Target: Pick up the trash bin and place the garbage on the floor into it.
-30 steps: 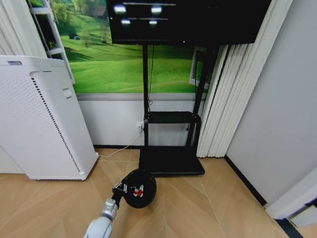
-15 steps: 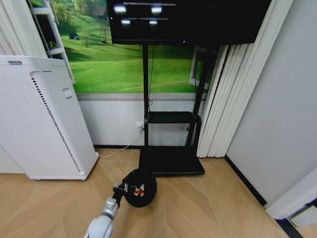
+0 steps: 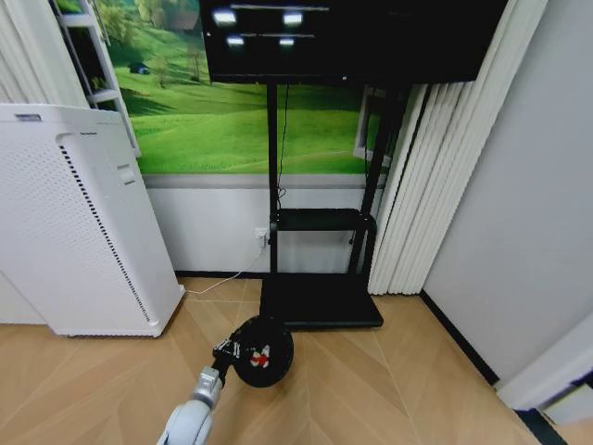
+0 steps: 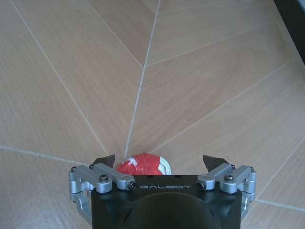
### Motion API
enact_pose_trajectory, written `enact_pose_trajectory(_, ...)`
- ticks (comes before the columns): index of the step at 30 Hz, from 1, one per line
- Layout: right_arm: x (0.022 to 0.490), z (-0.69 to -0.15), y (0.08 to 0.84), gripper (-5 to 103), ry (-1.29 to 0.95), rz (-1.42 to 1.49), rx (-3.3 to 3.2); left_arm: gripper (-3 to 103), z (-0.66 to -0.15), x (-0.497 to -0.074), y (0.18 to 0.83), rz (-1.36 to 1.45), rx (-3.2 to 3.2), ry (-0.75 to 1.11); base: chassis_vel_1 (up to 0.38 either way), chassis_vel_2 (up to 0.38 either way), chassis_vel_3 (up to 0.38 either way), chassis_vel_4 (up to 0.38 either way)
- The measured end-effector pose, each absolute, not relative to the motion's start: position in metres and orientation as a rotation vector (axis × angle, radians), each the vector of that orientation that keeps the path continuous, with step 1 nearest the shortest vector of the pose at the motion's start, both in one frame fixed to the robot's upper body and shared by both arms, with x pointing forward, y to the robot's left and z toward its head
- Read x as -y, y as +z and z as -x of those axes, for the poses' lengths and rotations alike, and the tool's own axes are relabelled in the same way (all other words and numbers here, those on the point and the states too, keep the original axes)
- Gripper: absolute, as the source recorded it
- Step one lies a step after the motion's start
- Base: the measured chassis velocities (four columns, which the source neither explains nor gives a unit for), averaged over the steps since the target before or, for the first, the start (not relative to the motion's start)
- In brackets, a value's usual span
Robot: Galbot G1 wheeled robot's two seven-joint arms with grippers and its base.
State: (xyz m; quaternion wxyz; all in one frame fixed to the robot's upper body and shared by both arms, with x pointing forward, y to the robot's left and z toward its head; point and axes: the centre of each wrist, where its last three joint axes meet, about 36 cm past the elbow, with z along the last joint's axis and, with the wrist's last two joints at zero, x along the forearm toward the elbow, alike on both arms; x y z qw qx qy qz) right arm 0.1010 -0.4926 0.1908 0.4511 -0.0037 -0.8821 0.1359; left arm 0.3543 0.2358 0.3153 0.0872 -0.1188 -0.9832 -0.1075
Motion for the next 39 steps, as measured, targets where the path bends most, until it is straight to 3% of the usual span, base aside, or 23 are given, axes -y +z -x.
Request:
enact_pose_trajectory(29,0.499,-0.094,0.170,103,0.328,0.045,2.109,7,-0.356,-0.234,0.310,0.353,2.915,-0.317,0.000,0.000,0.000,0.000)
enact_pose_trajectory(33,0.494,-0.098,0.167,91,0.319,0.029,2.116,7,-0.356,-0.233,0.309,0.354,2.915,-0.315,0.000,0.000,0.000,0.000)
enact_pose_trajectory(36,0.494,-0.099,0.166,91,0.318,0.025,2.117,7,-0.356,-0.233,0.309,0.354,2.914,-0.315,0.000,0.000,0.000,0.000)
enact_pose_trajectory(37,0.493,-0.099,0.166,81,0.316,0.022,2.118,7,-0.356,-0.233,0.309,0.354,2.914,-0.316,0.000,0.000,0.000,0.000)
enact_pose_trajectory(39,0.493,-0.099,0.166,81,0.315,0.020,2.118,7,-0.356,-0.234,0.309,0.354,2.914,-0.316,0.000,0.000,0.000,0.000)
